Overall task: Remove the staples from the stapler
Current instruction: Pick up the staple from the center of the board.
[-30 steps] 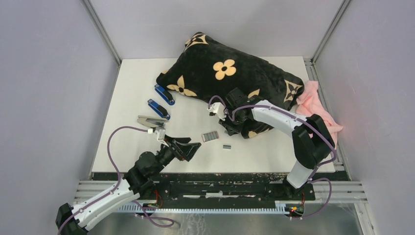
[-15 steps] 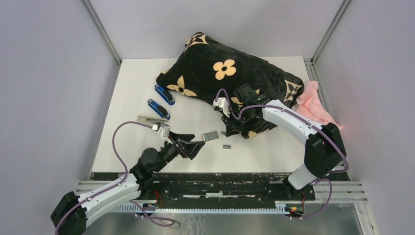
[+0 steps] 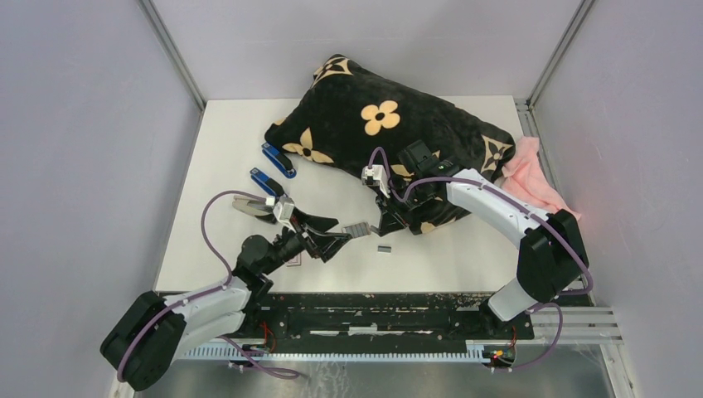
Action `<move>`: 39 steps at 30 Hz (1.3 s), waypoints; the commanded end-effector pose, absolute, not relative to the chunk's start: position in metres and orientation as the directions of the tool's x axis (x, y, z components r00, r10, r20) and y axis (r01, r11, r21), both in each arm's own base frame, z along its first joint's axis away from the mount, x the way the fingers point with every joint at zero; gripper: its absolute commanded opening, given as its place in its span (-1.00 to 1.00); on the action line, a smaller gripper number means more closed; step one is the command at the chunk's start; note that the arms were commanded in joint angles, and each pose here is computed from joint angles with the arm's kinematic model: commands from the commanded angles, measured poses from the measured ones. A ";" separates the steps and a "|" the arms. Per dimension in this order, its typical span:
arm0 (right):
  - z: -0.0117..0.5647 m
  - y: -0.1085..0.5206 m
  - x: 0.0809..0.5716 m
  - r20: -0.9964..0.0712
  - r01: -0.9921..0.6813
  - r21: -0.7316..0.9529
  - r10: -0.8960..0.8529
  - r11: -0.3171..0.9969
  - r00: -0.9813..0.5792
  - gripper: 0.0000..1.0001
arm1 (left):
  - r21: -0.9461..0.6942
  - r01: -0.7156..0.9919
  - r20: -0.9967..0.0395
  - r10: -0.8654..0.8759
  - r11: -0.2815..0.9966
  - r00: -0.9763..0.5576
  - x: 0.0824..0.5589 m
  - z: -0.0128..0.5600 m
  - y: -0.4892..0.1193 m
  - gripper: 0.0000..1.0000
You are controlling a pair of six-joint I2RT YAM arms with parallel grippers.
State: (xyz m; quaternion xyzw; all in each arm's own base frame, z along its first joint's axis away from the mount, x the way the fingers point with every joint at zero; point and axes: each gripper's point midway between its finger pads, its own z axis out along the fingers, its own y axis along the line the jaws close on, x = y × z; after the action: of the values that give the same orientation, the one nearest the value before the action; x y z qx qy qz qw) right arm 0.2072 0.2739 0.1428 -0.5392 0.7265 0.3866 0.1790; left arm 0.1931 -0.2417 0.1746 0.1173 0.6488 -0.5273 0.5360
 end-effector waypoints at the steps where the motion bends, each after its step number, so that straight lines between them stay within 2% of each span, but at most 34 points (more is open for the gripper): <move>1: 0.167 0.283 0.206 -0.729 -0.926 0.370 -0.595 0.072 -0.338 -0.74 | -0.495 0.833 -0.807 -0.488 0.249 -0.333 0.183 0.230 -0.248 0.98; 4: 0.168 0.284 0.205 -0.731 -0.923 0.379 -0.590 0.066 -0.342 -0.74 | -0.496 0.843 -0.794 -0.501 0.208 -0.344 0.180 0.238 -0.248 0.98; 10: 0.170 0.286 0.202 -0.733 -0.918 0.394 -0.583 0.057 -0.350 -0.73 | -0.497 0.828 -0.808 -0.486 0.260 -0.332 0.189 0.228 -0.245 0.99; 20: 0.171 0.288 0.198 -0.735 -0.907 0.420 -0.573 0.034 -0.362 -0.74 | -0.475 0.834 -0.834 -0.444 0.279 -0.327 0.191 0.223 -0.249 0.99; 25: 0.173 0.289 0.195 -0.739 -0.904 0.428 -0.569 0.017 -0.361 -0.74 | -0.457 0.859 -0.852 -0.391 0.233 -0.347 0.189 0.223 -0.260 0.83; 30: 0.177 0.290 0.189 -0.747 -0.897 0.441 -0.560 -0.014 -0.358 -0.73 | -0.470 0.851 -0.855 -0.357 0.233 -0.375 0.195 0.212 -0.267 0.80; 39: 0.183 0.291 0.180 -0.762 -0.892 0.447 -0.552 -0.069 -0.339 -0.73 | -0.482 0.860 -0.852 -0.321 0.169 -0.414 0.197 0.211 -0.281 0.49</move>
State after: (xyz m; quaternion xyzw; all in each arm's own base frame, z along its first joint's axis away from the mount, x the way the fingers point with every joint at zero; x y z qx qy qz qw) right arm 0.1812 0.2836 0.1608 -0.5304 0.6926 0.4647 0.1517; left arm 0.1983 -0.2736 0.1889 0.1910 0.6270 -0.5889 0.4728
